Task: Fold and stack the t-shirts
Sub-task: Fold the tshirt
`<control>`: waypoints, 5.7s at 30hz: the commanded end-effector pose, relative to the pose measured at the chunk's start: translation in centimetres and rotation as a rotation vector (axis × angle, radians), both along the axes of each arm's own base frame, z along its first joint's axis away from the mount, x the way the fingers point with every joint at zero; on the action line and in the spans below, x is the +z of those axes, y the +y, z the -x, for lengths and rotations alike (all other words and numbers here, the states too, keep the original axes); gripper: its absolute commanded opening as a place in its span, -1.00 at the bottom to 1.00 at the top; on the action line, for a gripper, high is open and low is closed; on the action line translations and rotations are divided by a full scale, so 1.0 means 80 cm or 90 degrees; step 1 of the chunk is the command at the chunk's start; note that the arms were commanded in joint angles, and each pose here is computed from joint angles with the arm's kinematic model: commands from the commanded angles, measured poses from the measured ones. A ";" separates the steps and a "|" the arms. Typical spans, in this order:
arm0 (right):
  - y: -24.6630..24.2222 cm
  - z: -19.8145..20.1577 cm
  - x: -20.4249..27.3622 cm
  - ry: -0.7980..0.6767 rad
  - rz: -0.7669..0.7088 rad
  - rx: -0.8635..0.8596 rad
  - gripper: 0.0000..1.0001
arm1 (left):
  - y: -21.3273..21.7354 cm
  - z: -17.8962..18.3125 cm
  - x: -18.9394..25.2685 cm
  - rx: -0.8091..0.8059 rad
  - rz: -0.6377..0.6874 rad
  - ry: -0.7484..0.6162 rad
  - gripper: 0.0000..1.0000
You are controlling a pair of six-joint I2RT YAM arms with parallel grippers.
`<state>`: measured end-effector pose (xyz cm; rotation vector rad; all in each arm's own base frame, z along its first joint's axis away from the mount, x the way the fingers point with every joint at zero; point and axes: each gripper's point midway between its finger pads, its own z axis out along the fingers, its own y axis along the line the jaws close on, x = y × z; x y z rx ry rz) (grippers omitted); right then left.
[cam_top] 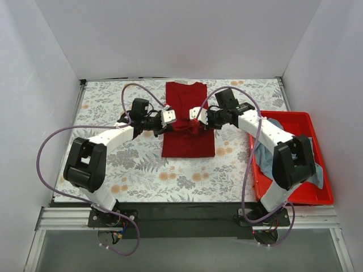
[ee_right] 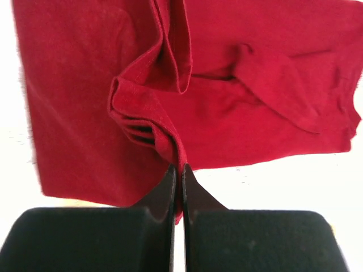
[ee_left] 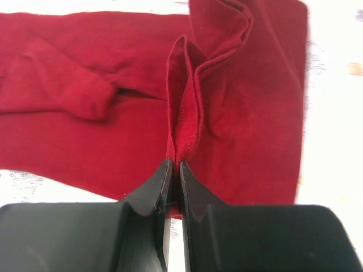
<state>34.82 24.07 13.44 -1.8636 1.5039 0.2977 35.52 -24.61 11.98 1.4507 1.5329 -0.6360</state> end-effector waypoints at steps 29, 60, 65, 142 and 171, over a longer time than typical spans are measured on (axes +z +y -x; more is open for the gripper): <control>0.009 -0.157 -0.052 -0.052 0.002 -0.045 -0.89 | 0.013 -0.147 -0.043 0.054 -0.003 -0.089 -1.00; -0.004 0.051 -0.078 0.094 0.037 -0.061 -0.05 | 0.034 0.044 -0.055 -0.001 -0.053 0.026 -0.24; -0.007 0.046 -0.109 0.105 0.066 -0.064 -0.07 | 0.028 0.049 -0.085 -0.014 -0.078 0.044 -0.25; 0.027 -0.027 0.017 0.061 0.047 0.025 -0.97 | 0.057 -0.040 0.042 0.069 -0.003 0.097 -1.00; 0.002 0.185 -0.122 0.388 0.094 -0.024 -0.96 | 0.057 0.140 -0.066 0.020 -0.067 0.259 -0.95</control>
